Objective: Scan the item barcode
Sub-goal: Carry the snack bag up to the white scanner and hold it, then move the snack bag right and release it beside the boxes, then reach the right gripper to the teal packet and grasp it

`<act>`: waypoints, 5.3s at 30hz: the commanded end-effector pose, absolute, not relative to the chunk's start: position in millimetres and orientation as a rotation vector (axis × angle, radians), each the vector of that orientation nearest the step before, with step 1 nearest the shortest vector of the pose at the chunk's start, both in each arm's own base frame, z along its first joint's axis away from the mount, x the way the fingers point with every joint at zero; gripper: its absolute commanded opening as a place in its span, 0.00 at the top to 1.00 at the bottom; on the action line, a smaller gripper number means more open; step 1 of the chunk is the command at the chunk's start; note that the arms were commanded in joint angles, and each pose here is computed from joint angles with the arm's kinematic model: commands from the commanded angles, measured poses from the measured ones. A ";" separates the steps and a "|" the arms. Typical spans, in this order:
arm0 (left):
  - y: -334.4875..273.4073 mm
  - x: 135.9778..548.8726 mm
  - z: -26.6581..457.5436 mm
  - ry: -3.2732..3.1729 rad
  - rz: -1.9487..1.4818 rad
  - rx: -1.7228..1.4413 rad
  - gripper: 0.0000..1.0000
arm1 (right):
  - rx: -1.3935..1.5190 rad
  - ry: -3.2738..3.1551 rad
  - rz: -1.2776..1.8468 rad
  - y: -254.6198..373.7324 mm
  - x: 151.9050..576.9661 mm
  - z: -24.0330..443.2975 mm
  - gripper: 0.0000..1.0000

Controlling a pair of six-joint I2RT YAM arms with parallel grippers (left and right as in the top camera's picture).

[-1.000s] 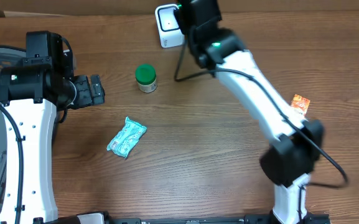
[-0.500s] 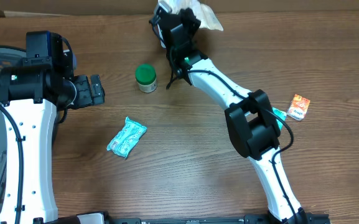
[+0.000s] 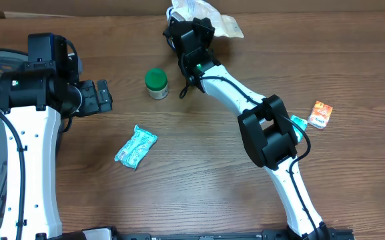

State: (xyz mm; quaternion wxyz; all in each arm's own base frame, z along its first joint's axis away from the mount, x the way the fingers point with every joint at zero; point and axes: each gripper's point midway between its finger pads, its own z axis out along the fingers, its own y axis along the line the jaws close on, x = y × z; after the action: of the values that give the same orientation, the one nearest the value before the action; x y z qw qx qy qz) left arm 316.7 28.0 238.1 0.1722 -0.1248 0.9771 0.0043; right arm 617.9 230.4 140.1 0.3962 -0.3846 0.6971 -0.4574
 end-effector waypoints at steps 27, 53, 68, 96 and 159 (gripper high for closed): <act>28.1 318.6 239.8 2.768 0.003 -0.347 0.00 | -0.519 2.087 0.020 263.1 467.3 323.3 0.96; 28.0 318.6 239.8 2.768 0.002 -0.347 0.00 | 0.626 2.893 0.290 31.5 372.2 114.1 0.96; 28.1 318.6 239.8 2.768 0.002 -0.348 0.00 | 0.798 3.063 0.342 -13.9 316.0 89.7 0.18; 28.1 318.6 239.8 2.768 0.003 -0.347 0.01 | -0.648 2.646 0.957 334.7 334.7 119.9 0.23; 28.1 318.6 239.8 2.768 0.003 -0.347 0.01 | 0.088 3.004 0.541 275.2 333.4 36.3 0.49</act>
State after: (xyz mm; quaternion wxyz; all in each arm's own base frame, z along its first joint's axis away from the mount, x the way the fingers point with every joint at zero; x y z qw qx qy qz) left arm 316.6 28.0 238.0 0.1718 -0.1248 0.9772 0.0043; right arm 342.1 277.5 52.1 0.0431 0.0095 0.9758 0.2143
